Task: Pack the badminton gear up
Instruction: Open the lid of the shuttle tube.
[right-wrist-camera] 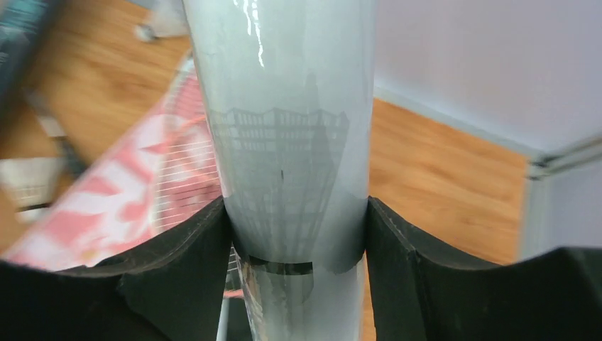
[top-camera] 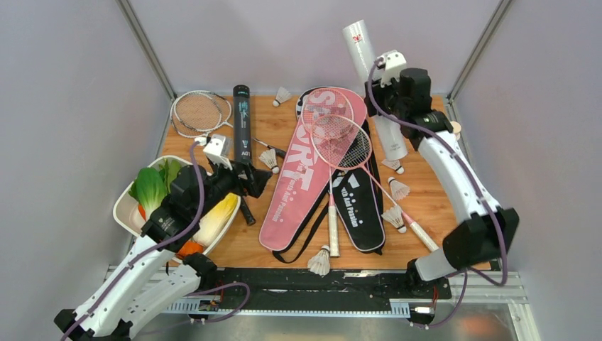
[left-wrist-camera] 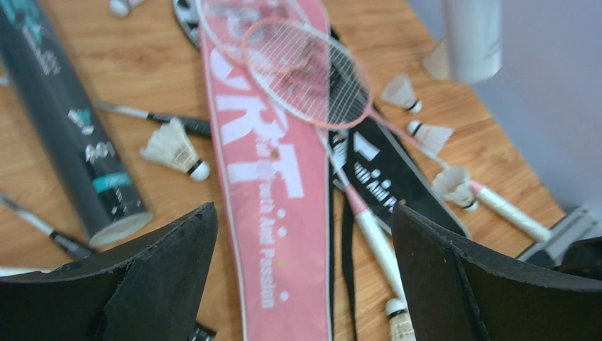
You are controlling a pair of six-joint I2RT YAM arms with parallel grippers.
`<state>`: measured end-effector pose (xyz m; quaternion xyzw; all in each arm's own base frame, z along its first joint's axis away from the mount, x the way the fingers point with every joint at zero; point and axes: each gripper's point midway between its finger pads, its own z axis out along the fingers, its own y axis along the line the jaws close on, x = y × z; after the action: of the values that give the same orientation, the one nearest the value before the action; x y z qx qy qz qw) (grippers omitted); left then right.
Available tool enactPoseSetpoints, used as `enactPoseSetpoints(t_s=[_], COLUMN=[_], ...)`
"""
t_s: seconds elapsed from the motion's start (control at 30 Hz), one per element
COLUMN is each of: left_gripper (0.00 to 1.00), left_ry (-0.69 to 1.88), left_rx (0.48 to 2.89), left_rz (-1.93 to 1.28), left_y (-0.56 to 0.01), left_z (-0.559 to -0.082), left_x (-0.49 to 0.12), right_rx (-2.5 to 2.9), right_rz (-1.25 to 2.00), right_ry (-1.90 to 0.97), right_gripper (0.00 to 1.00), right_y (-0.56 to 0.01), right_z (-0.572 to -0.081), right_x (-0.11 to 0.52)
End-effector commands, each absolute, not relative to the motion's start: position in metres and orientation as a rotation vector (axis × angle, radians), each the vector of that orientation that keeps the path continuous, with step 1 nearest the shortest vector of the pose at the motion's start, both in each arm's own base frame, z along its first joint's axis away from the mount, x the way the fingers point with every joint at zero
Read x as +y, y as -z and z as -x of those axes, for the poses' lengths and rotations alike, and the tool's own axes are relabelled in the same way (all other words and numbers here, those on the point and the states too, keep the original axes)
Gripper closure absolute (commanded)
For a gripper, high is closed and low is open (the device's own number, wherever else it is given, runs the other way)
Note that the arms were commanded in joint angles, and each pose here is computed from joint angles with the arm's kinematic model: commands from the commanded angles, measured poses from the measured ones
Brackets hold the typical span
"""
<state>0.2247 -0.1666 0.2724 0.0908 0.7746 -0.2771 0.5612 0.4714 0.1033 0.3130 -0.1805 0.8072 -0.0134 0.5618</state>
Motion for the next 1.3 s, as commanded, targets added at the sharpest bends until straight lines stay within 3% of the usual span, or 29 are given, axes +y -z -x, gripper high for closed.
enactPoseSetpoints(t_s=[0.0,0.27,0.47,0.8,1.1,1.27], left_gripper=[0.02,0.0,0.0,0.04,0.27,0.33], left_ry=[0.845,1.056,1.27,1.456,1.576,1.632], left_rx=[1.602,1.407,1.394,1.368,1.437,1.423], left_rz=[-0.268,-0.468,-0.557,-0.517,-0.458,-0.446], left_y=[-0.363,-0.417,-0.417,-0.403,-0.376,-0.376], left_z=[-0.223,-0.218,-0.212,-0.211,-0.202,-0.197], left_x=[-0.195,-0.243,-0.277,-0.294,-0.296,-0.297], right_rx=[1.729,1.452,1.304,1.313,1.359,1.362], right_rz=[0.368,0.438,0.432,0.457,0.452,0.463], right_ry=[-0.61,-1.054,-1.235,-1.328,-1.339,-1.339], right_gripper=[0.56,0.55,0.54,0.53,0.5,0.49], right_y=[-0.352,-0.368,-0.383,-0.369,-0.346,-0.339], right_z=[-0.398,-0.272,-0.216,-0.193,-0.197,-0.198], right_x=[0.178,0.252,0.274,0.306,0.316,0.319])
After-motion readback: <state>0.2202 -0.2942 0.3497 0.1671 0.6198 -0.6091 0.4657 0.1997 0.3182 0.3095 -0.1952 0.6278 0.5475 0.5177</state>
